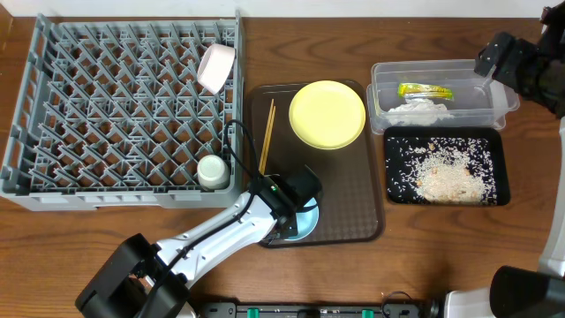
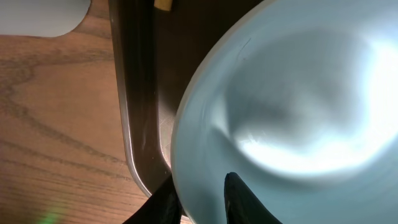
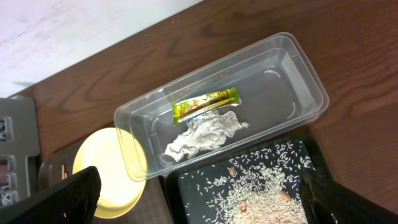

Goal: Sort waste into correct bins and load items into the dishwasher
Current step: 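Grasp blue bowl rim with left gripper and lift it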

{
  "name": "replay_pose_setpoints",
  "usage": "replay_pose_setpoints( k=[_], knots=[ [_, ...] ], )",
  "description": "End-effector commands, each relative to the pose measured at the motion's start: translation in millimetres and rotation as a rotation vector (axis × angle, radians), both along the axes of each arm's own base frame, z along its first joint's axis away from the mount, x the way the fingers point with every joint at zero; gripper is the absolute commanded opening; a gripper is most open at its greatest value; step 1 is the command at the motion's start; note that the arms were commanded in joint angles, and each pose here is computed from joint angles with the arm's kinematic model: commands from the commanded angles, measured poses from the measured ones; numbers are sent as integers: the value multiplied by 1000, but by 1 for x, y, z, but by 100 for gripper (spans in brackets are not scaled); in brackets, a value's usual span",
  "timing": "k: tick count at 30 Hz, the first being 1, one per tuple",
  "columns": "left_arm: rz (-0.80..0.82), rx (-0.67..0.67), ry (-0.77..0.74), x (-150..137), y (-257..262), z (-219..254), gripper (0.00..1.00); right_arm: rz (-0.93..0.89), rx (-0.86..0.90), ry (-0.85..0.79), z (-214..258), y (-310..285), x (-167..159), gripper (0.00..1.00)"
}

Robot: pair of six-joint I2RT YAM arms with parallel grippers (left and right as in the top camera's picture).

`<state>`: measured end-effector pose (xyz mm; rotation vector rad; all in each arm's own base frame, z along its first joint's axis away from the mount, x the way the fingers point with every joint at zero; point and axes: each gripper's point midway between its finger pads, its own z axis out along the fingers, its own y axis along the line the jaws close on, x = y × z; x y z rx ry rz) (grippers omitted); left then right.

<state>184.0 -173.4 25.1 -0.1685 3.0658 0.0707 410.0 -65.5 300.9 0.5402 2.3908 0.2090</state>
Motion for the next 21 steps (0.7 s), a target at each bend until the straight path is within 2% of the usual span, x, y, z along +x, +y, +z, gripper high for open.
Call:
replay_pose_setpoints(
  k=[1, 9, 15, 21],
  knots=[
    [-24, 0, 2, -1, 2, -2, 24, -4, 7, -4, 2, 0, 1, 99],
    [-24, -11, -7, 0, 1, -5, 19, -4, 7, -4, 2, 0, 1, 99],
    [-24, -11, -8, 0, 1, -5, 8, -4, 7, -4, 2, 0, 1, 99],
    [-24, 18, -38, 5, 6, -4, 8, -4, 7, -4, 2, 0, 1, 99]
  ],
)
